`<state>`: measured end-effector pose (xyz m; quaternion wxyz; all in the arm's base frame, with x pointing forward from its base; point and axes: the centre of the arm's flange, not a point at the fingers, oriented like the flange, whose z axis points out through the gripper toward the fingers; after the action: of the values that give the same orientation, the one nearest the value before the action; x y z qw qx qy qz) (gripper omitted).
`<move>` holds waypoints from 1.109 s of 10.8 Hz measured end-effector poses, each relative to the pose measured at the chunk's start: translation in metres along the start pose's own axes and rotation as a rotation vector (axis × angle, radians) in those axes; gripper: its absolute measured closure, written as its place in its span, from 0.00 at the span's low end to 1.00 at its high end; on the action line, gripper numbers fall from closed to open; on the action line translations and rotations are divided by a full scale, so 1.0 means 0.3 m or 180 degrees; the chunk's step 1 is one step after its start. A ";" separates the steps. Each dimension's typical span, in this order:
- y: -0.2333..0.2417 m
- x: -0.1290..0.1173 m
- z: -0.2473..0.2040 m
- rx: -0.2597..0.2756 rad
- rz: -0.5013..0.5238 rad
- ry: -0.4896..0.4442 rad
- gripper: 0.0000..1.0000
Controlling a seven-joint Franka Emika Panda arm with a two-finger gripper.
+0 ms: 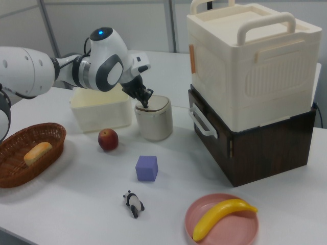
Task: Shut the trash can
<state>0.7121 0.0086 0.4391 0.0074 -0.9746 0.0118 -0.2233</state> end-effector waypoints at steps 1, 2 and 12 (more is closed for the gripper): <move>-0.006 -0.009 0.026 -0.0017 -0.0037 -0.0036 0.99; -0.013 -0.008 0.027 -0.0046 -0.0086 -0.0033 0.99; 0.014 -0.013 -0.219 -0.0094 -0.0065 -0.0085 0.81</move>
<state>0.6798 0.0040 0.4966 -0.0091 -0.9776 0.0052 -0.2101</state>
